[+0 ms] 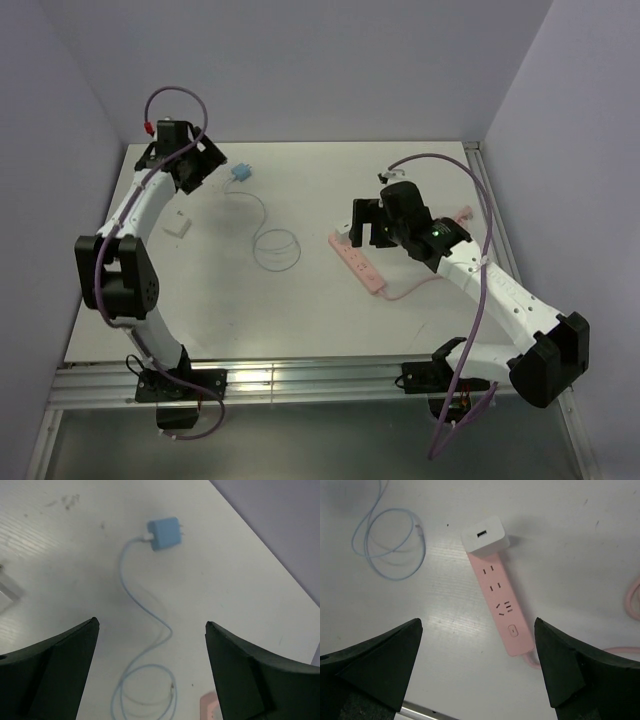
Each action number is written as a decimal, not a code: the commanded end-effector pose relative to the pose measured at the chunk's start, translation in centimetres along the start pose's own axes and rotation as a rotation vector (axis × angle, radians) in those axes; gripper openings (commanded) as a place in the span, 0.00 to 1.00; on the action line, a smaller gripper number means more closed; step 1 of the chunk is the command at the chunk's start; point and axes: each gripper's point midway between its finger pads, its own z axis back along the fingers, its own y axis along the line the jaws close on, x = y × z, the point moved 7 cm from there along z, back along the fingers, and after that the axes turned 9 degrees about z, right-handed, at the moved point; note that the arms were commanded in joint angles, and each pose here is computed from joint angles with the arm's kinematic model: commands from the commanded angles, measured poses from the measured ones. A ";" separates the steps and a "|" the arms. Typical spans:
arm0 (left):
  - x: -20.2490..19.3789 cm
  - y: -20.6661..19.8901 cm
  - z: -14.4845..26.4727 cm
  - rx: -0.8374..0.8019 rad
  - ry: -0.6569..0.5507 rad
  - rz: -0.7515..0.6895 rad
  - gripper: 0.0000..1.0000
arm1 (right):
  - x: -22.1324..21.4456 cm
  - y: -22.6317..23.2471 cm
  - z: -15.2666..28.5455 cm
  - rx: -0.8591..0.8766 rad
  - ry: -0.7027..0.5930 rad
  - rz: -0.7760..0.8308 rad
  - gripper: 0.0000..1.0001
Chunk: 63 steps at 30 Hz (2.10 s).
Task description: Insert the plug
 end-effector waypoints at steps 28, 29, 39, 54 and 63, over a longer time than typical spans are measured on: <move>2.5 14.5 -7.3 0.792 -0.150 0.379 0.98 | -2.2 0.7 -0.9 0.081 0.014 0.032 1.00; 2.3 14.7 -7.2 0.810 -0.153 0.379 0.98 | -2.3 0.7 -0.9 0.081 0.014 0.029 1.00; 0.9 15.9 -8.2 0.818 -0.104 0.415 0.93 | -2.4 0.9 -0.7 0.090 0.014 0.023 1.00; -0.2 16.6 -10.1 0.761 -0.031 0.399 0.51 | -2.3 1.6 -0.2 0.093 0.016 0.025 1.00; 1.0 13.2 -7.3 0.555 -0.007 0.361 0.00 | -2.1 1.6 0.6 0.085 -0.004 0.011 1.00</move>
